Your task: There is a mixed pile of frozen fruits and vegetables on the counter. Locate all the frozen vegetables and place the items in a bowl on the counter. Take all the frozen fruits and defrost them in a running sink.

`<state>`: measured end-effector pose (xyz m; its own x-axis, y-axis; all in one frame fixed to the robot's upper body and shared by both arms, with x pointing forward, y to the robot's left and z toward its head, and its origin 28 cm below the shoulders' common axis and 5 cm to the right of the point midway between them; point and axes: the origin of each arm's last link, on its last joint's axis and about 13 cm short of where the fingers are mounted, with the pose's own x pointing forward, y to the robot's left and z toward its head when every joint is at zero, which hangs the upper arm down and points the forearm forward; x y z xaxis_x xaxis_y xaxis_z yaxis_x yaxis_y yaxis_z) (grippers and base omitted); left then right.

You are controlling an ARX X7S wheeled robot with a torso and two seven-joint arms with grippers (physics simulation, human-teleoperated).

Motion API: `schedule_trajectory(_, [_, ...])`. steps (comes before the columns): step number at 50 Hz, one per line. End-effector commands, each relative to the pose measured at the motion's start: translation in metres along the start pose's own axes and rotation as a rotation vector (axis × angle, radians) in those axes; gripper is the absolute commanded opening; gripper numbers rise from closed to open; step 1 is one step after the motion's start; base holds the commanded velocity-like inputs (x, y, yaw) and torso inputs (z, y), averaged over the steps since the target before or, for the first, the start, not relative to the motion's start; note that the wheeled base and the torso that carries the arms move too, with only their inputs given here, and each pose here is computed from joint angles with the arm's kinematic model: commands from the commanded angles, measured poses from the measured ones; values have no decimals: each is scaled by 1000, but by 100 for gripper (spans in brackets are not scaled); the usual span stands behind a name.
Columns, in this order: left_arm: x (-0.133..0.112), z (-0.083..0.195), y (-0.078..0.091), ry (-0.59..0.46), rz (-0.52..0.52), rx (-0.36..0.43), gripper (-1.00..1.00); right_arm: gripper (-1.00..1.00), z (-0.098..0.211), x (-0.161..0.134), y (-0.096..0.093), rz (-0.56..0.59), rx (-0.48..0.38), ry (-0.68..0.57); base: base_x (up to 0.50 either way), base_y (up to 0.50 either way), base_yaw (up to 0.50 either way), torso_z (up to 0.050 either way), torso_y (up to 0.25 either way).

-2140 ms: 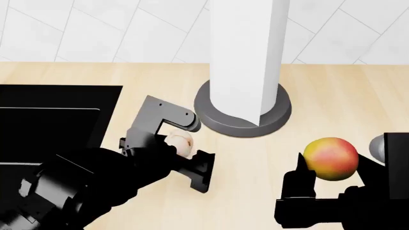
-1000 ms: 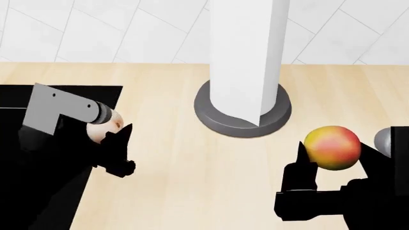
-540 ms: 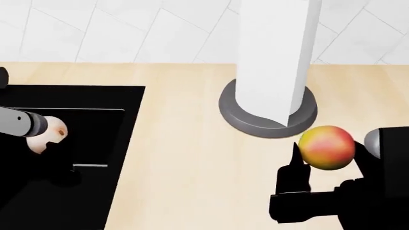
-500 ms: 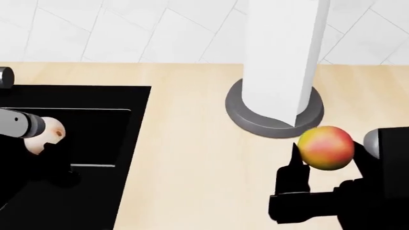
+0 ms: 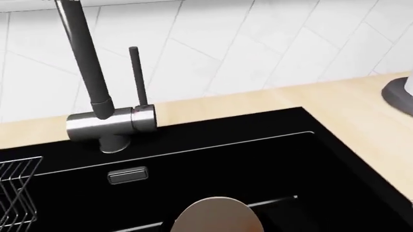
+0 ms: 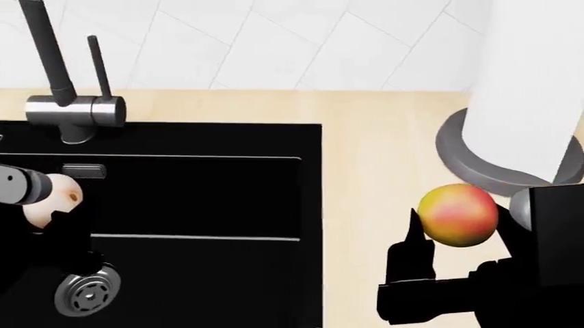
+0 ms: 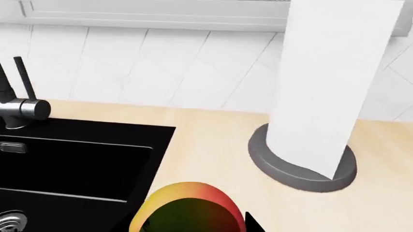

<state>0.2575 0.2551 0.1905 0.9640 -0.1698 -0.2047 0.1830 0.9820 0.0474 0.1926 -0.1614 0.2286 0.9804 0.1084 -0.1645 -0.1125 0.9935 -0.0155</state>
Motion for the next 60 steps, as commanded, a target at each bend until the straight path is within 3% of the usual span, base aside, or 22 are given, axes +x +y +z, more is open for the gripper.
schedule_trajectory(1, [-2,1,-1,-6,-12,-20,-100,-100,1,0,-1,1,-16,-16,1,500,0,0,0])
schedule_trajectory(19, [3,5,-13,-16,-68,-21,-100,-100,1,1,0,23,-36,-19,27,500,0,0,0])
schedule_trajectory(32, [4,5,-20,-18,-126,-10,-100,-100,3,-2,0,45,-40,-3,5,8,0,0,1])
schedule_trajectory(36, [7,4,-25,24,-163,10,-100,-100,3,-2,0,35,-37,0,0,0,0,0,0])
schedule_trajectory(43, [33,15,-49,39,-275,77,-100,-100,4,-2,2,52,-42,8,0,0,0,0,0])
schedule_trajectory(57, [77,15,-78,115,-417,62,-100,-100,8,-2,4,59,-47,20,0,0,0,0,1])
schedule_trajectory(60, [86,4,-86,165,-467,65,-100,-100,10,-3,4,56,-42,10,0,0,0,0,0])
